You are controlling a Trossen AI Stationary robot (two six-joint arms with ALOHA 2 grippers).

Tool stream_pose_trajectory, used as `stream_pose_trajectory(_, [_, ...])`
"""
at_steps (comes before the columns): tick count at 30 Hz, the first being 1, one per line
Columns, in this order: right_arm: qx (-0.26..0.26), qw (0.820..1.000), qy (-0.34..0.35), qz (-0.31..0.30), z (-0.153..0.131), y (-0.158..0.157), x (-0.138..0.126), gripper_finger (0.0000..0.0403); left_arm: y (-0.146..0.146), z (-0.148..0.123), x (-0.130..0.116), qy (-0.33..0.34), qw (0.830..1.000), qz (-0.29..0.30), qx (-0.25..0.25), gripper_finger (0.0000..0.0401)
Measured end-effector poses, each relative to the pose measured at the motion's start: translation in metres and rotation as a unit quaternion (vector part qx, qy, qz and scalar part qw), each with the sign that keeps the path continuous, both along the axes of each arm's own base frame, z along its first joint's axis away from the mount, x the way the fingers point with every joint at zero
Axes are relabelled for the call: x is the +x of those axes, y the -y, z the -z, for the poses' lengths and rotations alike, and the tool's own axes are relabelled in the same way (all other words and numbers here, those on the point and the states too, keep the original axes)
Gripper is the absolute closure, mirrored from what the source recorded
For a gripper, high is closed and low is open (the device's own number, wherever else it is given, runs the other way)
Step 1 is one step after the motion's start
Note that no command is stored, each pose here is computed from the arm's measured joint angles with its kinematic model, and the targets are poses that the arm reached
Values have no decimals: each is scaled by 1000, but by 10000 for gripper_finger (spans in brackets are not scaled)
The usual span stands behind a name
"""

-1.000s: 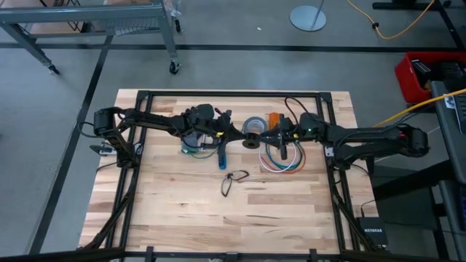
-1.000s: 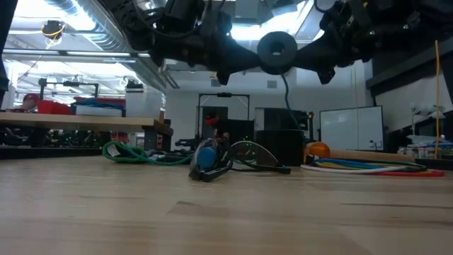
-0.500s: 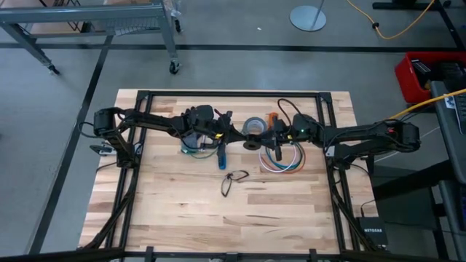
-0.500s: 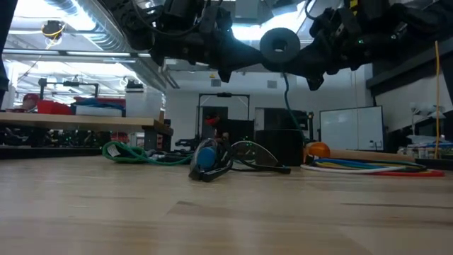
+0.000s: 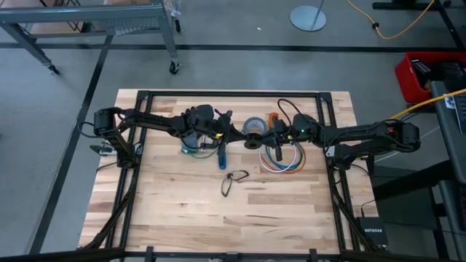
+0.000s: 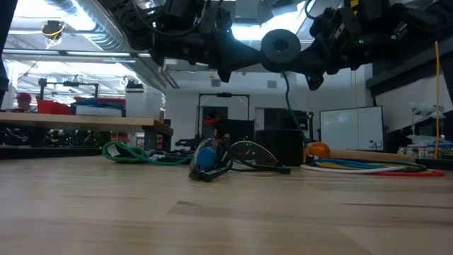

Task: Coil cords
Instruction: Coil the green wire onto the spool

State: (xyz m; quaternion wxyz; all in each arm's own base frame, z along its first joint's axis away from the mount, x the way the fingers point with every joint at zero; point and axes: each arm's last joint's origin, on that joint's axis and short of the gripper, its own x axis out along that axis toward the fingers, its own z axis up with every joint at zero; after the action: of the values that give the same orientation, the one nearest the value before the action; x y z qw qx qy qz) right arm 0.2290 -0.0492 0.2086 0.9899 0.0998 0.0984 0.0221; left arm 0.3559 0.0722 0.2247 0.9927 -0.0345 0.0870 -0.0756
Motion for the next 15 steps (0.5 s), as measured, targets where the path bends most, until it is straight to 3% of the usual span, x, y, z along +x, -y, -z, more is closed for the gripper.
stream_pose_trajectory(8, [0,1000,0,0,0,0,0,397,-1,0,0,-2,1000,-25,-11,375])
stream_pose_trajectory(15, [-9,999,4,39,-1,3,0,399,-7,-1,0,0,993,-113,43,323])
